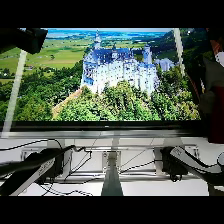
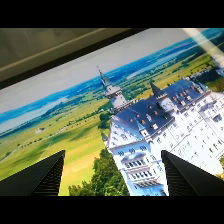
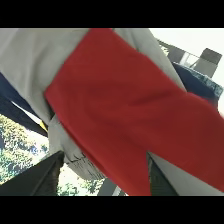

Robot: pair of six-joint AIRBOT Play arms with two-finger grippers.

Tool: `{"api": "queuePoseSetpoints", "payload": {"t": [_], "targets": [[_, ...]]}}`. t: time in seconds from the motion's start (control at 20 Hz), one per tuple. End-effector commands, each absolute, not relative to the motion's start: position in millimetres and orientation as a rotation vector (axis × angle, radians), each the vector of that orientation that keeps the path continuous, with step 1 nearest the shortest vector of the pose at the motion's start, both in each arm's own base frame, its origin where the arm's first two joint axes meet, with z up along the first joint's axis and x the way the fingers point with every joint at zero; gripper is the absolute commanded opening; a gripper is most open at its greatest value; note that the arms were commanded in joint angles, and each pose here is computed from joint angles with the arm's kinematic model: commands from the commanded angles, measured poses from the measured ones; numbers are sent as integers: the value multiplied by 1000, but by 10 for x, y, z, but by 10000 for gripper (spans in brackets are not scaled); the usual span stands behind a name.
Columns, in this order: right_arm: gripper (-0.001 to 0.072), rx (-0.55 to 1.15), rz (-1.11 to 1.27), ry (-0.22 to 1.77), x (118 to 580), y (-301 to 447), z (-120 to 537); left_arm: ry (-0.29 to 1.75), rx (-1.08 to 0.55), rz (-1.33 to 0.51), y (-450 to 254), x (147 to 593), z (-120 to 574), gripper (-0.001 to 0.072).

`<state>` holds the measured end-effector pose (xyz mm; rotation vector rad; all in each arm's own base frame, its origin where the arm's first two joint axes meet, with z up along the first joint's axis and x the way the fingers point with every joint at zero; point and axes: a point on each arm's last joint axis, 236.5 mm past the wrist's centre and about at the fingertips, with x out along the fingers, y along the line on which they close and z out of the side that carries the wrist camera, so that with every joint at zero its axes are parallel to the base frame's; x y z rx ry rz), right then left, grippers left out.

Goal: Fold the clothes and pants, and hang the long-sleeved shirts on hangers.

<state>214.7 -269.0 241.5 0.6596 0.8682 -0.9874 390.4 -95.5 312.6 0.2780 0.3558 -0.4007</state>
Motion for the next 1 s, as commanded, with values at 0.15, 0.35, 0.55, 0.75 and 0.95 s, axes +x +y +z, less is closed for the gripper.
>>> {"api": "queuePoseSetpoints", "payload": {"t": [0.15,0.35,0.55,0.75,0.95], "targets": [[63,534,-795,956,2670,-2320,2304,354,278,-399,-950,3903,3135,688],[15,358,-498,926,3422,-1554,2383,354,278,-399,-950,3903,3135,688],[15,45,-96,852,4001,-325,2544,354,278,-399,-950,3903,3135,688],[15,-173,183,677,4224,720,2824,353,278,-399,-950,3903,3136,687],[16,-204,293,636,4159,1208,2886,353,278,-399,-950,3903,3136,688]]}}
